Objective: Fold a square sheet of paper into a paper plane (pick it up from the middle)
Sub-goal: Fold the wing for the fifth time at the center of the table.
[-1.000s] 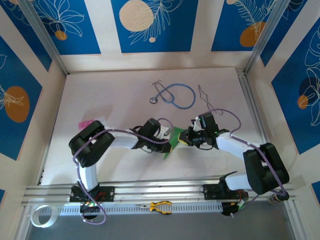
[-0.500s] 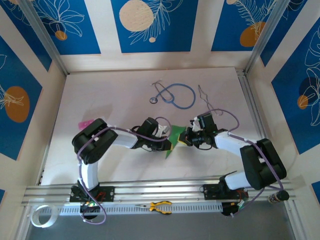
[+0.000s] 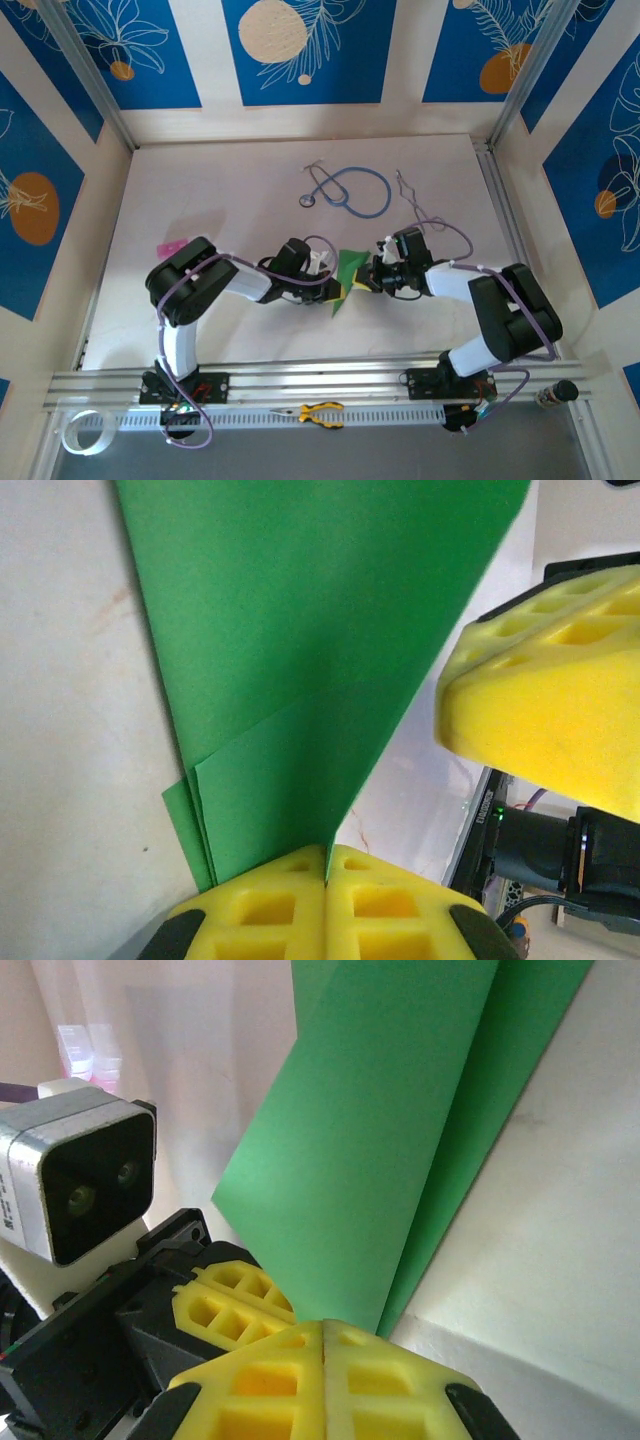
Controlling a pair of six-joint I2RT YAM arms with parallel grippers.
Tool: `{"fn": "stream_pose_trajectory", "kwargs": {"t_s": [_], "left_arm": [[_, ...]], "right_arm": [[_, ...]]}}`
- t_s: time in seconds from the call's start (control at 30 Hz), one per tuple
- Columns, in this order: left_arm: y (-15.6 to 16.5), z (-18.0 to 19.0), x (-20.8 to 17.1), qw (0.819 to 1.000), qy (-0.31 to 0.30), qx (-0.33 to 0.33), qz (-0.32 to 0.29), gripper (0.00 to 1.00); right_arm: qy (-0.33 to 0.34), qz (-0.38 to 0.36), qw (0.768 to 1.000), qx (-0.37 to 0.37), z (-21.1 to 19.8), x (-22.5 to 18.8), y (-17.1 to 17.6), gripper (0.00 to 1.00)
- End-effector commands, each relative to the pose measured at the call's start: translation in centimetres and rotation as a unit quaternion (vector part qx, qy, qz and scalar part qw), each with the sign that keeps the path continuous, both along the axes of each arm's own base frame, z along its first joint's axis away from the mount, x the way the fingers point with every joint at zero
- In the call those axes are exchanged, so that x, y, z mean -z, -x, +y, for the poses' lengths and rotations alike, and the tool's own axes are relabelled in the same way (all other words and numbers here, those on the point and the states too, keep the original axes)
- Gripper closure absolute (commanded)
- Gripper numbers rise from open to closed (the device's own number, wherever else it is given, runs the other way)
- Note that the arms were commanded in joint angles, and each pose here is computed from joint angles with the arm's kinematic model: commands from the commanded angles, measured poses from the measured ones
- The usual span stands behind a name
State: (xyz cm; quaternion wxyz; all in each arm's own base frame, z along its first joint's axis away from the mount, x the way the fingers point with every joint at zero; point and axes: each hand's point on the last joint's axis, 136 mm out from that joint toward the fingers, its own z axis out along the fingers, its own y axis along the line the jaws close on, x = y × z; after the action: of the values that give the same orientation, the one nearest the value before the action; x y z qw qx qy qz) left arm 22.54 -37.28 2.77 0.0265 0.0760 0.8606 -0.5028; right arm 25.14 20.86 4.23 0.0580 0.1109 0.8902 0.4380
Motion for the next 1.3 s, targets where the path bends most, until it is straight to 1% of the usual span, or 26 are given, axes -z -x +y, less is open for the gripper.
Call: {"fn": "stream_pose_trajectory", "kwargs": {"t_s": [0.0, 0.4, 0.57, 0.7, 1.1, 1.27], "left_arm": [[0.1, 0.3, 0.5, 1.000, 0.004, -0.005, 0.021, 1.00], [0.0, 0.2, 0.9, 0.999, -0.007, -0.005, 0.045, 1.00], [-0.2, 0.2, 0.9, 0.998, -0.001, -0.011, 0.055, 1.00], [-0.3, 0.4, 1.1, 0.998, -0.002, -0.017, 0.058, 1.00], [-0.3, 0.8, 1.6, 0.997, -0.010, -0.023, 0.074, 1.00], [-0.3, 0.8, 1.8, 0.997, -0.011, -0.022, 0.077, 1.00]], "right_arm": [[-0.026, -0.016, 0.999, -0.026, 1.1, -0.9, -0.4, 0.93], [-0.035, -0.015, 0.999, -0.028, 1.8, -0.4, -1.3, 0.93], [-0.019, -0.010, 1.000, -0.013, 1.3, 0.5, -1.6, 0.93], [-0.020, -0.006, 1.000, -0.013, 1.2, 0.8, -1.6, 0.93], [-0.018, -0.011, 1.000, -0.009, 0.9, 0.7, -2.0, 0.93], [-0.026, -0.010, 0.999, -0.018, 1.3, 0.4, -2.0, 0.93]]}}
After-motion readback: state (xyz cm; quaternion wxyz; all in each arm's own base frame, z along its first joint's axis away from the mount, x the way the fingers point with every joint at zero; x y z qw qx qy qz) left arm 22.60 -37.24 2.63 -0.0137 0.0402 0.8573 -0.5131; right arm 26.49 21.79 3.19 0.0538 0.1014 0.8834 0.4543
